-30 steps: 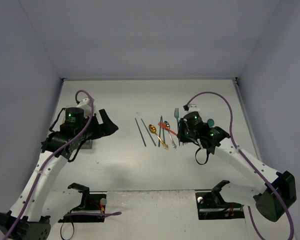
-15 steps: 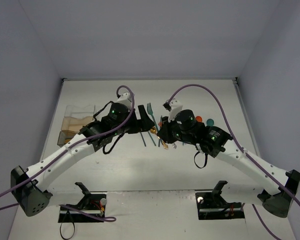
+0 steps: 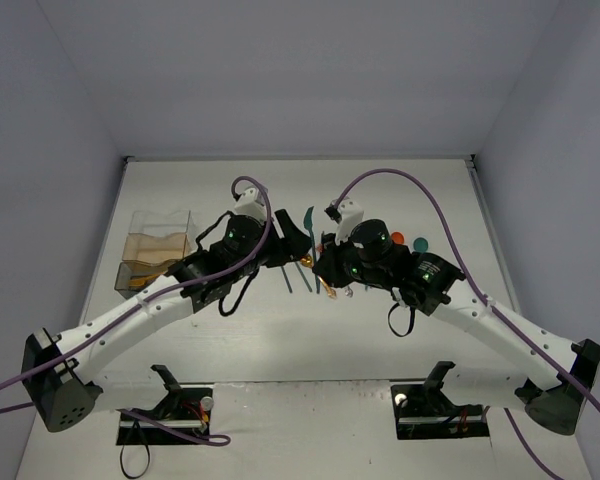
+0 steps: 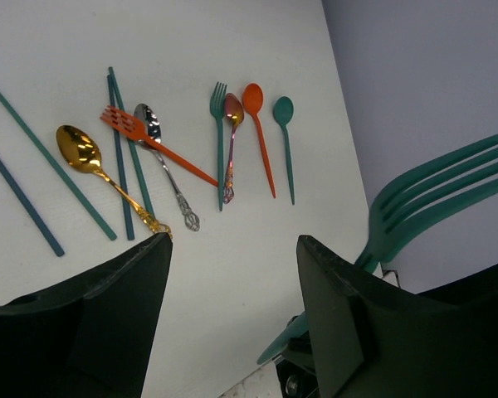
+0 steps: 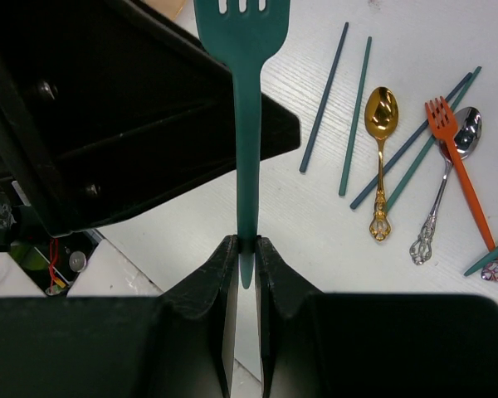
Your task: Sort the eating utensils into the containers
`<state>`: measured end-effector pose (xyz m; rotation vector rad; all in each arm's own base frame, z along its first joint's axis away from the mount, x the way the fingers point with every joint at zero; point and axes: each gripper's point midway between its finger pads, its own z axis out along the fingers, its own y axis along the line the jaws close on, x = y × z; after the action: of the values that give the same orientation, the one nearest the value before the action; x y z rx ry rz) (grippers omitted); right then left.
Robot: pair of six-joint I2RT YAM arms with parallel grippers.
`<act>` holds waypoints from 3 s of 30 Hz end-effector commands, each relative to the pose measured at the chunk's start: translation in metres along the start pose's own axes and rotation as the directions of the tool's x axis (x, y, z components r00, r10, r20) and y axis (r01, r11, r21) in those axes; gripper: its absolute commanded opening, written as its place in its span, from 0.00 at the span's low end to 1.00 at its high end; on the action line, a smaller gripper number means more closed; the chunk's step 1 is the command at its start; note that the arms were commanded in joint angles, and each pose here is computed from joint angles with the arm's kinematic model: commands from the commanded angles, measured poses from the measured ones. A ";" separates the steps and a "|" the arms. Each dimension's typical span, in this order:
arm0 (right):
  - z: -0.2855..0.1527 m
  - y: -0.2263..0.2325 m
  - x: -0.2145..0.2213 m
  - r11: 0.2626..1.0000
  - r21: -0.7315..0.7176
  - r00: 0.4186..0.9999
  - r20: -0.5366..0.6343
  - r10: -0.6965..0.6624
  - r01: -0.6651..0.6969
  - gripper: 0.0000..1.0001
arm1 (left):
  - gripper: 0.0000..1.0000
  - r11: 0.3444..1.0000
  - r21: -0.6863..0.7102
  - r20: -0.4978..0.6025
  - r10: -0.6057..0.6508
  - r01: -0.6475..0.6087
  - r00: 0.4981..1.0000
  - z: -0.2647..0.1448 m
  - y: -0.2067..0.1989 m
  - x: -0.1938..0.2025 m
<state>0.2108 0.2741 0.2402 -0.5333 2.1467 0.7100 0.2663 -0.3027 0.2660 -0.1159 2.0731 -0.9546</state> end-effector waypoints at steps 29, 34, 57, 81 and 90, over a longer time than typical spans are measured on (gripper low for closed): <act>0.007 0.024 -0.026 0.997 -0.083 0.999 0.054 0.004 0.001 0.00 | 0.43 0.963 0.244 0.080 0.095 -0.112 0.992 -0.019 -0.050 -0.008; 0.006 0.024 -0.029 0.997 -0.076 0.998 0.063 0.004 0.000 0.00 | 0.25 0.966 0.240 0.049 0.087 -0.096 0.995 -0.012 -0.048 0.000; -0.020 -0.018 -0.036 0.996 0.079 0.985 0.167 -0.043 0.031 0.62 | 0.00 0.787 -0.382 0.340 -0.369 0.485 0.865 -0.085 0.152 -0.033; -0.057 -0.055 -0.019 0.981 0.148 0.975 0.168 -0.147 0.123 0.64 | 0.00 0.246 -0.195 0.658 -0.685 0.949 0.313 -0.120 0.305 -0.072; -0.063 -0.063 -0.018 0.979 0.171 0.975 0.172 -0.140 0.110 0.64 | 0.00 0.150 -0.165 0.669 -0.709 0.975 0.222 -0.116 0.332 -0.069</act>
<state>0.2176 0.1916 0.2567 -0.5060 2.0094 0.4992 0.2883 0.0188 0.1199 -1.9675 1.6874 -0.6166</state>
